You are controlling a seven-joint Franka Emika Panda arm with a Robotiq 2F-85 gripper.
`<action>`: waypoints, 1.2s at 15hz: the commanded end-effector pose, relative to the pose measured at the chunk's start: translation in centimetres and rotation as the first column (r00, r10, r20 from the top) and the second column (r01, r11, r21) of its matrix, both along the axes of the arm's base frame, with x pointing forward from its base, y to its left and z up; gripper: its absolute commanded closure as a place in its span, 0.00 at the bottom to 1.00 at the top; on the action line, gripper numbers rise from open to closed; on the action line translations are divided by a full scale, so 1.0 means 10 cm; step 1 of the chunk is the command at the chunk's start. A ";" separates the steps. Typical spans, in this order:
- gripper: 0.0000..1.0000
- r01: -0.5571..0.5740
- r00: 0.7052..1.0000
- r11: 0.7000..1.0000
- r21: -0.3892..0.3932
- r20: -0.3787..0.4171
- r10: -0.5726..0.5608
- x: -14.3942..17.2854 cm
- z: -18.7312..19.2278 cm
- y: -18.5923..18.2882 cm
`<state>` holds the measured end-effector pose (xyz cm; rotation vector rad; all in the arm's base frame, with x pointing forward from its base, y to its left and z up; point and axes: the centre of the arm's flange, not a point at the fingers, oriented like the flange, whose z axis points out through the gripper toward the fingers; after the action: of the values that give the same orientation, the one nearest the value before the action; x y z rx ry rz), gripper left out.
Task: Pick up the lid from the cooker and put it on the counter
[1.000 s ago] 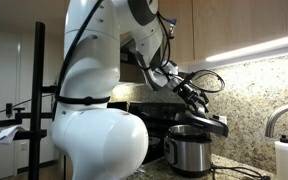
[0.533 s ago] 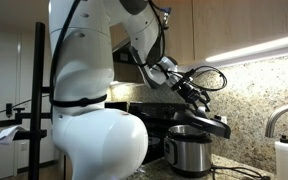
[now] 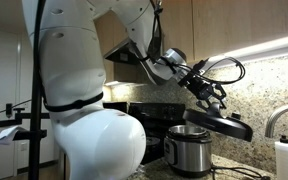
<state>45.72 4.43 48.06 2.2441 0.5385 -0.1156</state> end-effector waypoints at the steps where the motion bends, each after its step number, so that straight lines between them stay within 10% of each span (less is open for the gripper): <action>1: 0.95 0.050 0.997 0.997 -0.050 0.065 -0.047 -0.18 0.26 -0.36; 18: 0.95 0.354 0.922 0.932 -0.079 0.197 -0.334 -0.69 0.72 -2.06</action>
<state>40.75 -14.54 53.37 2.2327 0.1049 -0.1641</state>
